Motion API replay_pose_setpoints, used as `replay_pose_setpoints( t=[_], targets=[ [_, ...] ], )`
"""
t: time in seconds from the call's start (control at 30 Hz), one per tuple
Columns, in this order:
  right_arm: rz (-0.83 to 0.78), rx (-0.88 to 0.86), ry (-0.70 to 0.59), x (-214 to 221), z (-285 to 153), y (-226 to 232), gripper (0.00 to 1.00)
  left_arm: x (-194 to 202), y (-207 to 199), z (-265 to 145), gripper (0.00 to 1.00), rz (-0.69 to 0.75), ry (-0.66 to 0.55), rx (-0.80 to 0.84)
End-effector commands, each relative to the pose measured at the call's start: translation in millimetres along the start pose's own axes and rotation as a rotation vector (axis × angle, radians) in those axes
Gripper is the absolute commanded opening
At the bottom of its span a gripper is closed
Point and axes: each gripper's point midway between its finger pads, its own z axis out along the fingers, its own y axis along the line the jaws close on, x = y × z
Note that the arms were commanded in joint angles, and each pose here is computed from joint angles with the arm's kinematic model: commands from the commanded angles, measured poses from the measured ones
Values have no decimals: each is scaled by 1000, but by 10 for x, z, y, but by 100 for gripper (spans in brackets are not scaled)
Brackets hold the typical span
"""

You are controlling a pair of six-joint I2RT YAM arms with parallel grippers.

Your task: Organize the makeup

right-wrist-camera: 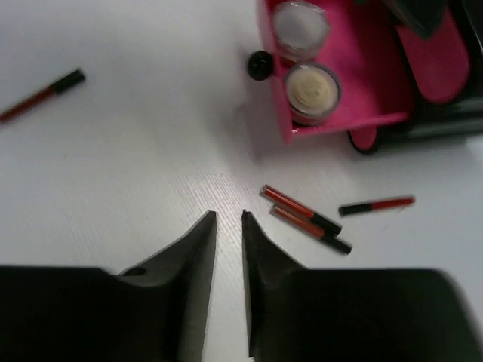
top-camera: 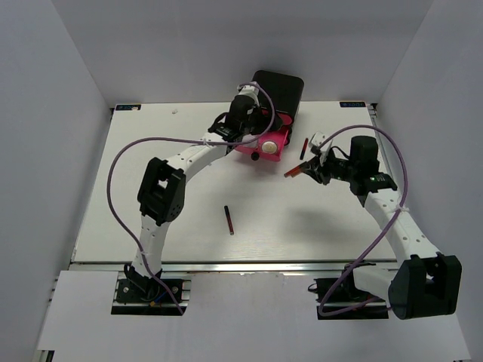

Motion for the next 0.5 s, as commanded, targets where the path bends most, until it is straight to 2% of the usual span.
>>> replay_pose_setpoints(
  t=[0.0,0.03,0.07,0.1,0.13,0.2,0.23,0.3,0.33,0.37,0.4,0.47],
  targets=[
    [-193,-202,-38,-97,32,345,24,-536,-170,-454,98,30,-102,24],
    [-293,-256,-44,-138,117,423,11,-755,-138,-652,98,20,-144,22],
    [-322,-295,-37,-133,160,494,6,-798,-67,-753,98,10,-154,11],
    [-347,-334,-28,-124,207,563,3,-832,7,-844,98,-16,-160,9],
    [-378,-420,-12,-103,306,718,0,-712,328,-919,98,-44,-133,-44],
    [-398,-482,29,-46,427,819,0,-832,441,-1258,98,-85,-169,-59],
    [-397,-529,57,37,590,917,0,-606,787,-1343,98,-115,-133,-121],
    [-395,-457,143,86,819,785,0,-667,881,-1679,98,-141,-191,-145],
    [-415,-416,148,84,1077,752,0,-419,1109,-1759,98,-156,-158,-195],
    [-383,-320,215,146,1183,598,0,-446,1087,-1929,98,-158,-178,-192],
    [-373,-295,245,247,1328,559,0,-387,1156,-2003,98,-164,-178,-216],
    [-380,-221,241,183,1526,462,0,-210,1289,-2172,98,-195,-178,-257]
  ],
)
